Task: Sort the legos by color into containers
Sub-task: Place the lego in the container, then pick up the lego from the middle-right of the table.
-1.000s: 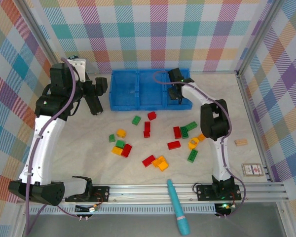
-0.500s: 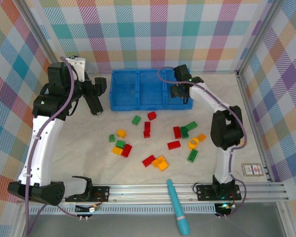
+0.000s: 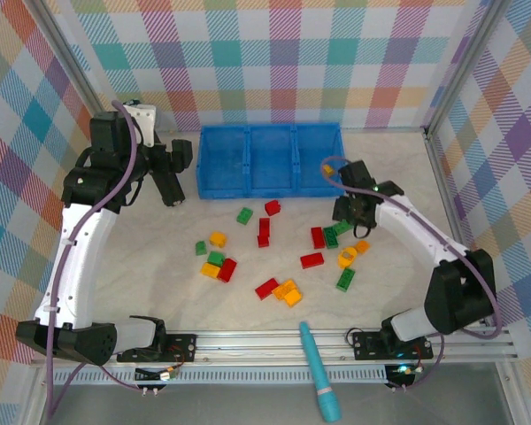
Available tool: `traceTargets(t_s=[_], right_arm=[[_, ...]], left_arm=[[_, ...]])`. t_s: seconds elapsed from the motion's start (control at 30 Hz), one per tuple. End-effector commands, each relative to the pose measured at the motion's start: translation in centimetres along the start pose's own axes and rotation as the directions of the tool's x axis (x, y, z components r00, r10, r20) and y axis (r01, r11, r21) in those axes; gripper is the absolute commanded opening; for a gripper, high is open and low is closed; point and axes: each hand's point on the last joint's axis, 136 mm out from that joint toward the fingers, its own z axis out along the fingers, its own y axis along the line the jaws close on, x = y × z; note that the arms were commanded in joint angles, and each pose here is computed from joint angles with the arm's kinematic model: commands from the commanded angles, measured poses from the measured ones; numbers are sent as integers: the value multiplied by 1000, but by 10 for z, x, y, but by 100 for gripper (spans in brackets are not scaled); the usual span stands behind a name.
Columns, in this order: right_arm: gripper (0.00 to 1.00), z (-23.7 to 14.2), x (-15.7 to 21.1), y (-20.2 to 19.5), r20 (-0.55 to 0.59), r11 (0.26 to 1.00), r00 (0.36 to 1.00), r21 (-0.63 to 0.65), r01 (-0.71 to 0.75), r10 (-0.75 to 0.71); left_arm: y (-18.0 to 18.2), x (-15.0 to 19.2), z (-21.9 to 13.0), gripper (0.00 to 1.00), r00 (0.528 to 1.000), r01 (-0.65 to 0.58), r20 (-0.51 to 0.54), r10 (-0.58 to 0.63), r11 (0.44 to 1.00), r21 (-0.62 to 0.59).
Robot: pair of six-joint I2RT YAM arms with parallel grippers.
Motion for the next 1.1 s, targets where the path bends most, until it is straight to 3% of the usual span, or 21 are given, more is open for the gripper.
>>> traceTargets(t_s=[0.0, 0.23, 0.83, 1.07], right_arm=[[64, 3, 42, -4, -119, 985, 979, -30, -168, 164], [65, 23, 87, -9, -225, 961, 940, -35, -273, 259], [69, 67, 114, -15, -277, 957, 918, 22, -291, 285], [49, 72, 117, -22, -271, 963, 924, 55, -264, 269]], left_arm=[[-3, -2, -3, 100, 1000, -15, 19, 15, 1000, 10], [-2, -2, -6, 100, 999, -17, 28, 16, 1000, 5], [-3, 1, -6, 100, 999, -19, 30, 18, 1000, 9], [-1, 2, -4, 100, 999, -22, 26, 22, 1000, 0]])
